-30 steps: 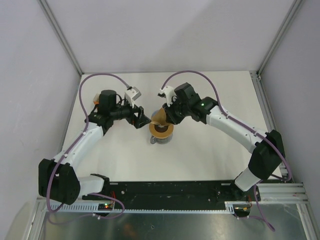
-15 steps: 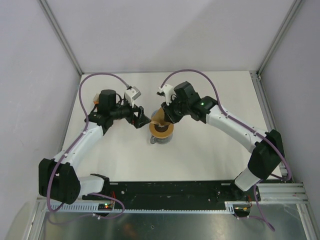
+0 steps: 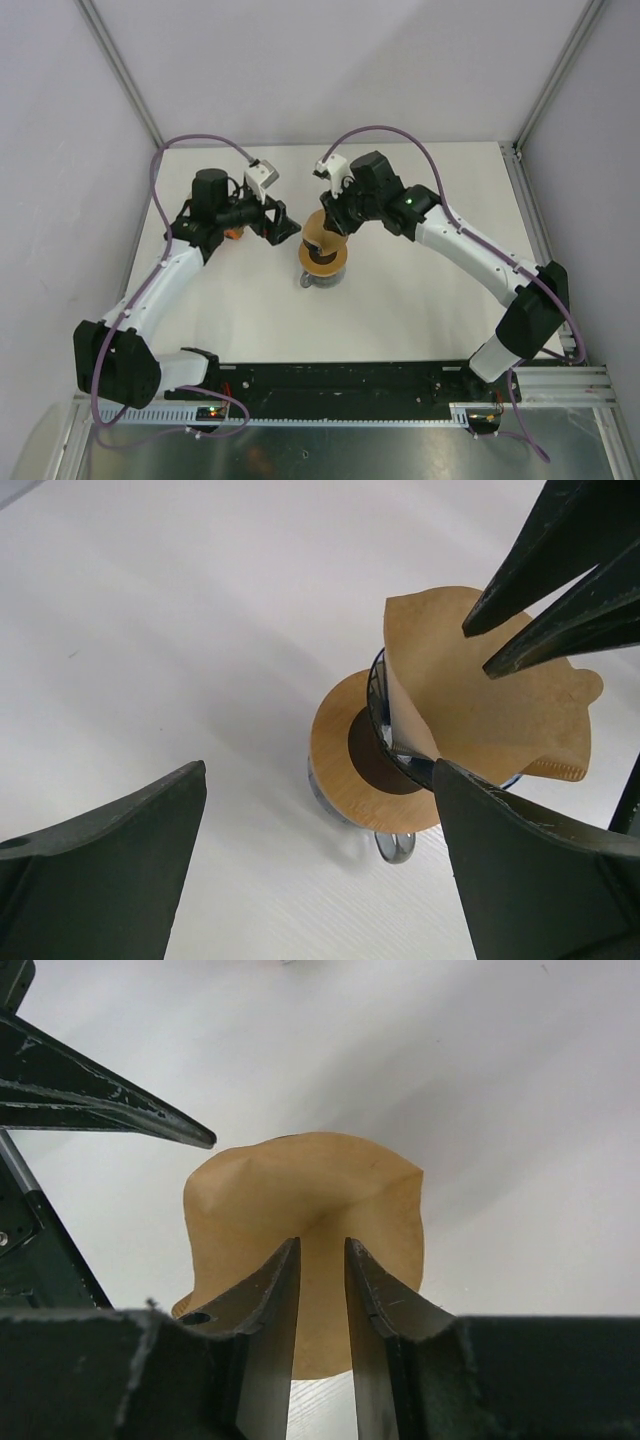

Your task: Place the coffee filter in the dripper

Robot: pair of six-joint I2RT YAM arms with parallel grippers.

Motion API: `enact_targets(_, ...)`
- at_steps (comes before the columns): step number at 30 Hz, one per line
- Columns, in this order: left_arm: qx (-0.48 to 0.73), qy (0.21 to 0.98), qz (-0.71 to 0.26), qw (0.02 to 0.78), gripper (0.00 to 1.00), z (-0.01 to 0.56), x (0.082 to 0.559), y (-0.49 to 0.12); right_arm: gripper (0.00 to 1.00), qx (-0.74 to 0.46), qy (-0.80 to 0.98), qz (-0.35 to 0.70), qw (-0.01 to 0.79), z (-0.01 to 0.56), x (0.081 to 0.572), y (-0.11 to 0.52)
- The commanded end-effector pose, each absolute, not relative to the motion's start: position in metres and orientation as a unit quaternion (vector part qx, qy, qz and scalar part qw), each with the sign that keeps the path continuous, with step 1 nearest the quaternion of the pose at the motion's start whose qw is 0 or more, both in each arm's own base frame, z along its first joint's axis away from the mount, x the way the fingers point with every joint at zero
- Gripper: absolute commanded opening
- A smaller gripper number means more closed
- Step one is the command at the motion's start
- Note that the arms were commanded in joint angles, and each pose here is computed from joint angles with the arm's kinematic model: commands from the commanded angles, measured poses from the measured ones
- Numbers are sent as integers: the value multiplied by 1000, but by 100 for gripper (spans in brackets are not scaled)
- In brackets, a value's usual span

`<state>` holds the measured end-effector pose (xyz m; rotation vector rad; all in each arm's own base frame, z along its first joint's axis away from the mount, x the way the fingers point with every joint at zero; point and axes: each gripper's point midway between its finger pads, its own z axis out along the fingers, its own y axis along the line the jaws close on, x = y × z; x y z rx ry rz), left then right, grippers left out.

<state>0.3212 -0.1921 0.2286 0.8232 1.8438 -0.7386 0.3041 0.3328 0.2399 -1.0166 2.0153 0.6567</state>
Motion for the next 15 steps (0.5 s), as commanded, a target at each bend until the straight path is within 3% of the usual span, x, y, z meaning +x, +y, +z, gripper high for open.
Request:
enact_targets(1, 337, 731, -269, 529, 100, 267, 334, -183, 30, -378, 763, 259, 455, 290, 316, 322)
enact_targets(9, 322, 739, -237, 542, 100, 270, 344, -169, 34, -338, 761, 253, 493, 312, 326, 294)
enact_targets(15, 288, 757, -174, 560, 100, 251, 371, -145, 44, -235, 782, 209, 538, 316, 360, 219)
